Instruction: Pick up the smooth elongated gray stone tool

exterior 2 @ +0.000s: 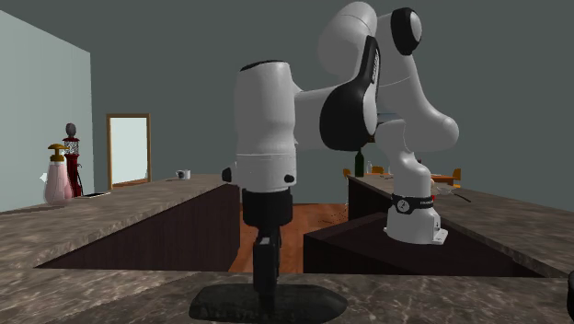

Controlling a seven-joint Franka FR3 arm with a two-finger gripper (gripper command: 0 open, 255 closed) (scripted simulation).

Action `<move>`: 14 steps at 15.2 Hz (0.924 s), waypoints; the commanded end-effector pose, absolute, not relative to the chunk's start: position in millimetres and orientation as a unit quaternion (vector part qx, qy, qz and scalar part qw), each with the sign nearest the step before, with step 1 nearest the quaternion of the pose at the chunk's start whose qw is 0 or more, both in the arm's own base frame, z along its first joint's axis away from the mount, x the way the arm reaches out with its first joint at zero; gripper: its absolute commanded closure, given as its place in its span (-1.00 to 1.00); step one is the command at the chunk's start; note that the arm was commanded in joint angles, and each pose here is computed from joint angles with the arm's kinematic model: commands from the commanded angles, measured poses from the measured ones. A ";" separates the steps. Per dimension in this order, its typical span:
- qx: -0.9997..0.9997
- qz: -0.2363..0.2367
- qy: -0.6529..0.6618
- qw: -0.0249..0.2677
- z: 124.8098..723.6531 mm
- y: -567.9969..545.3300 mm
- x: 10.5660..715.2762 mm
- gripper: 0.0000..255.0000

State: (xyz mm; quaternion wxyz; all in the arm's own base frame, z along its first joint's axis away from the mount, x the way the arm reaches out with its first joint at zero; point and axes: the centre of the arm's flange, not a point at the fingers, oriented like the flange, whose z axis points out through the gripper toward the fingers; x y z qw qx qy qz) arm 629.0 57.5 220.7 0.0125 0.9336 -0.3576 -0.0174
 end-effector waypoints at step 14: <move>0.934 -0.017 -0.358 0.013 201.2 58.0 630.2 1.00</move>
